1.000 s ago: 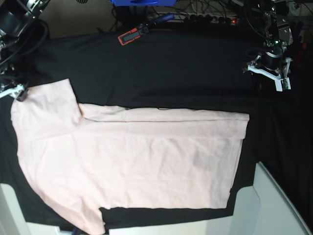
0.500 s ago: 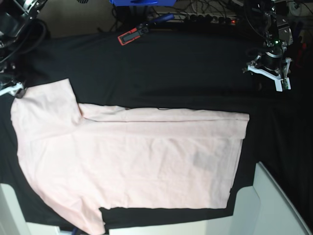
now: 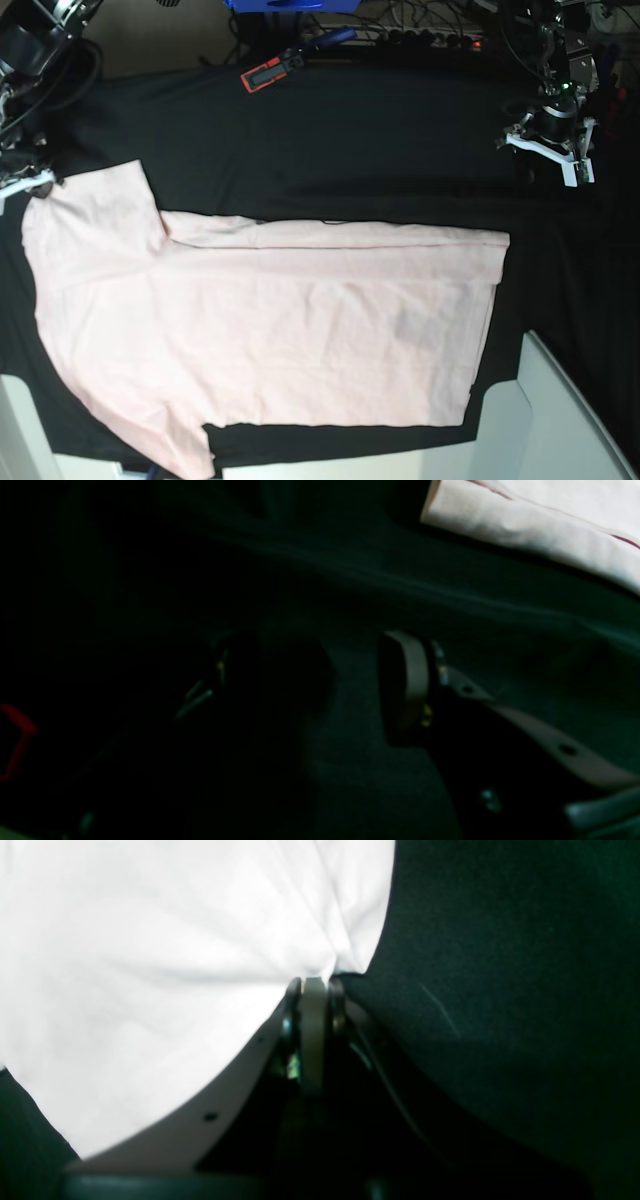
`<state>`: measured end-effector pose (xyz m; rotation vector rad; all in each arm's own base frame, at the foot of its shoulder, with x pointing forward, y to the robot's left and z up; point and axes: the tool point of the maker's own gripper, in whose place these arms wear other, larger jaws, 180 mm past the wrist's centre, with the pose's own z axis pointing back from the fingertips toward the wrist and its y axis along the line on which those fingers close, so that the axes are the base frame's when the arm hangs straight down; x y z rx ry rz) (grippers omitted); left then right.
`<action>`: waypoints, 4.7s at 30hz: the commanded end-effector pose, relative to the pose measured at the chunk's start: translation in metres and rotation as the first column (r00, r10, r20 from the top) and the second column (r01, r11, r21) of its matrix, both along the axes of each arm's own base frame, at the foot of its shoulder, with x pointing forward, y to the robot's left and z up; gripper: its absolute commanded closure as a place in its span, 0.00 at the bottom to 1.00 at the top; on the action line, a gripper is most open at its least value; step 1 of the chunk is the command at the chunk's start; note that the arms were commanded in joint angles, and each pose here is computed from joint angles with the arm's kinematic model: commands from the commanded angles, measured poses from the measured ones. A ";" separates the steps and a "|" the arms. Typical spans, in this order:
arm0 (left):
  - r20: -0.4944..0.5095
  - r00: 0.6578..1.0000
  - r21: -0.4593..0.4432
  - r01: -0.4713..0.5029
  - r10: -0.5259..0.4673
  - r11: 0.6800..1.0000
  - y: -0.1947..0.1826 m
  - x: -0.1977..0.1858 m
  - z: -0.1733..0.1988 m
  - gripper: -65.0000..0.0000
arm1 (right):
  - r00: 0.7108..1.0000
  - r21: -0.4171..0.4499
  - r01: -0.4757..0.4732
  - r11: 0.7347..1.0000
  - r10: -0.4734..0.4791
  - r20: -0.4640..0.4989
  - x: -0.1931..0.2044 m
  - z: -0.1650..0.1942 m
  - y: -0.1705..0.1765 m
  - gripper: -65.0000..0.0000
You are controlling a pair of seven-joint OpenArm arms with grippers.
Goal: Fold the T-shirt properly
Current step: 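Reach the right gripper down to the folded edge and grasp it, then lower the left gripper to the folded edge and grasp it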
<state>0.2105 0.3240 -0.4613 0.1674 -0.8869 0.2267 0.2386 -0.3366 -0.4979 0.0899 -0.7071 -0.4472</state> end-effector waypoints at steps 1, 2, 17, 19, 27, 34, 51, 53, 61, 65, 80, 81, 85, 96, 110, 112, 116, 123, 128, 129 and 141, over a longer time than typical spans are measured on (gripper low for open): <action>0.039 0.999 0.019 0.001 -0.002 1.000 0.006 0.008 0.011 0.44 | 0.999 -0.035 -0.011 0.999 0.012 0.038 0.012 0.017 -0.010 1.00; 0.039 0.999 0.019 0.001 -0.002 1.000 0.006 0.008 0.011 0.44 | 0.999 -0.050 -0.038 0.998 0.040 0.032 0.016 0.021 -0.008 1.00; 0.025 1.000 0.015 0.000 0.000 1.000 0.005 0.001 0.007 0.44 | 0.964 -0.140 -0.261 0.955 0.264 0.002 0.091 0.086 0.033 1.00; 0.025 1.000 0.015 0.000 0.000 1.000 0.005 0.001 0.007 0.44 | 0.963 -0.129 -0.265 0.956 0.269 0.012 0.099 0.089 0.039 1.00; 0.024 1.000 0.015 0.000 0.000 1.000 0.005 0.001 0.007 0.44 | 0.941 -0.142 -0.327 0.934 0.336 0.043 0.136 0.113 0.061 1.00; 0.024 1.000 0.015 0.000 0.000 1.000 0.005 0.001 0.007 0.44 | 0.951 -0.108 -0.295 0.949 0.303 0.069 0.164 0.115 0.060 1.00; -0.025 0.999 0.001 -0.024 0.024 1.000 0.009 -0.011 -0.011 0.44 | 0.946 -0.005 -0.223 0.975 0.217 0.239 0.229 0.126 0.054 1.00; -0.025 0.999 0.003 -0.024 0.024 1.000 0.010 -0.011 -0.010 0.44 | 0.942 -0.004 -0.215 0.977 0.209 0.262 0.233 0.130 0.054 1.00; -0.032 0.999 0.004 -0.024 0.024 1.000 0.010 -0.015 -0.012 0.44 | 0.928 -0.025 -0.116 0.993 0.117 0.353 0.252 0.150 0.042 1.00; -0.034 0.999 0.004 -0.024 0.024 1.000 0.010 -0.015 -0.012 0.44 | 0.927 0.006 -0.078 0.997 0.071 0.369 0.260 0.147 0.042 1.00; -0.037 0.999 0.006 -0.023 0.023 1.000 0.011 -0.017 -0.012 0.44 | 0.915 0.027 0.054 0.998 -0.061 0.399 0.267 0.142 0.020 1.00; -0.037 0.999 0.006 -0.023 0.023 1.000 0.011 -0.017 -0.012 0.44 | 0.915 0.027 0.054 0.998 -0.061 0.399 0.267 0.142 0.020 1.00; -0.037 0.999 0.006 -0.023 0.023 1.000 0.011 -0.017 -0.012 0.44 | 0.915 0.032 0.078 0.996 -0.085 0.394 0.266 0.141 0.017 0.97; -0.037 0.999 0.007 -0.023 0.023 1.000 0.012 -0.016 -0.012 0.44 | 0.808 0.240 0.281 0.929 -0.364 0.463 0.240 0.148 -0.034 0.28; 0.012 1.000 -0.023 -0.020 0.021 1.000 -0.006 -0.003 -0.005 0.44 | 0.812 0.361 0.355 0.862 -0.476 0.338 0.075 0.098 -0.029 0.28; 0.006 1.000 -0.025 -0.016 0.016 1.000 -0.008 -0.005 -0.006 0.44 | 0.793 0.399 0.409 0.821 -0.536 0.290 0.057 0.085 -0.030 0.27; 0.005 1.000 -0.022 -0.019 0.020 1.000 -0.007 -0.007 -0.006 0.44 | 0.789 0.428 0.411 0.805 -0.550 0.275 0.048 0.078 -0.025 0.27; 0.002 1.000 -0.015 -0.019 0.019 1.000 -0.003 -0.008 -0.006 0.44 | 0.802 0.480 0.445 0.756 -0.575 0.162 0.037 0.038 -0.008 0.27; 0.000 1.000 -0.015 -0.019 0.019 1.000 -0.003 -0.008 -0.006 0.44 | 0.802 0.498 0.444 0.744 -0.578 0.149 0.040 0.024 -0.005 0.28; 0.000 1.000 -0.014 -0.019 0.019 1.000 -0.003 -0.008 -0.006 0.44 | 0.802 0.503 0.448 0.739 -0.580 0.139 0.041 0.022 -0.005 0.28; 0.004 1.000 -0.008 -0.019 0.019 1.000 0.002 -0.008 -0.003 0.44 | 0.806 0.540 0.439 0.718 -0.581 0.117 0.056 0.017 0.005 0.32</action>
